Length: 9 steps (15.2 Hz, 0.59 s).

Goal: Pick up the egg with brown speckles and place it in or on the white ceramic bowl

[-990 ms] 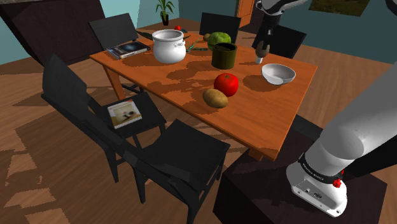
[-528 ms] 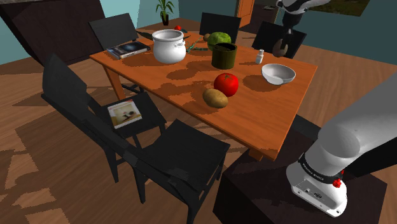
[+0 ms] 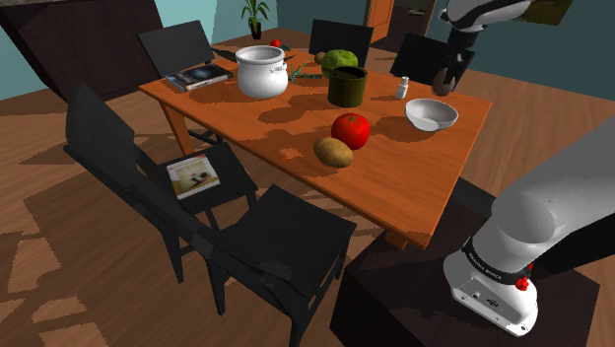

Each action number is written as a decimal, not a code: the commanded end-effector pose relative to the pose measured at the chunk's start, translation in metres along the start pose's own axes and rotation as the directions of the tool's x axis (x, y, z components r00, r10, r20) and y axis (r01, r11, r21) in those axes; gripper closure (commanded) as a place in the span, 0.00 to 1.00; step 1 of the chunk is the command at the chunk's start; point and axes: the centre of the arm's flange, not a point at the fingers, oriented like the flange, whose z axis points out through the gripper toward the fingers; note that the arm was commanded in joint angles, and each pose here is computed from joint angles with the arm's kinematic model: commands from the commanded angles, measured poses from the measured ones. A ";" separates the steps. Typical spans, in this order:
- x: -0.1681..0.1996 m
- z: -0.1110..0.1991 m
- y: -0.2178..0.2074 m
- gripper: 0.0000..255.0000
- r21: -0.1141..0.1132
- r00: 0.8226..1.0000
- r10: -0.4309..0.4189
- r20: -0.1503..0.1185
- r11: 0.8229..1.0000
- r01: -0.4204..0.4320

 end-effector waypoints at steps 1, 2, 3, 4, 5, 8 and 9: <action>0.001 0.010 -0.003 1.00 -0.001 1.000 0.000 0.000 1.000 0.000; 0.001 0.015 -0.004 1.00 -0.001 1.000 0.000 0.000 1.000 0.000; 0.001 0.020 -0.005 1.00 -0.001 1.000 0.000 0.000 1.000 0.000; 0.001 0.025 -0.006 1.00 -0.001 1.000 0.000 0.000 1.000 0.000; 0.002 0.030 -0.008 1.00 -0.001 1.000 0.000 0.000 1.000 0.000; 0.002 0.046 -0.012 1.00 -0.001 1.000 0.000 0.000 1.000 0.000; 0.003 0.051 -0.013 1.00 -0.001 1.000 0.000 0.000 1.000 0.000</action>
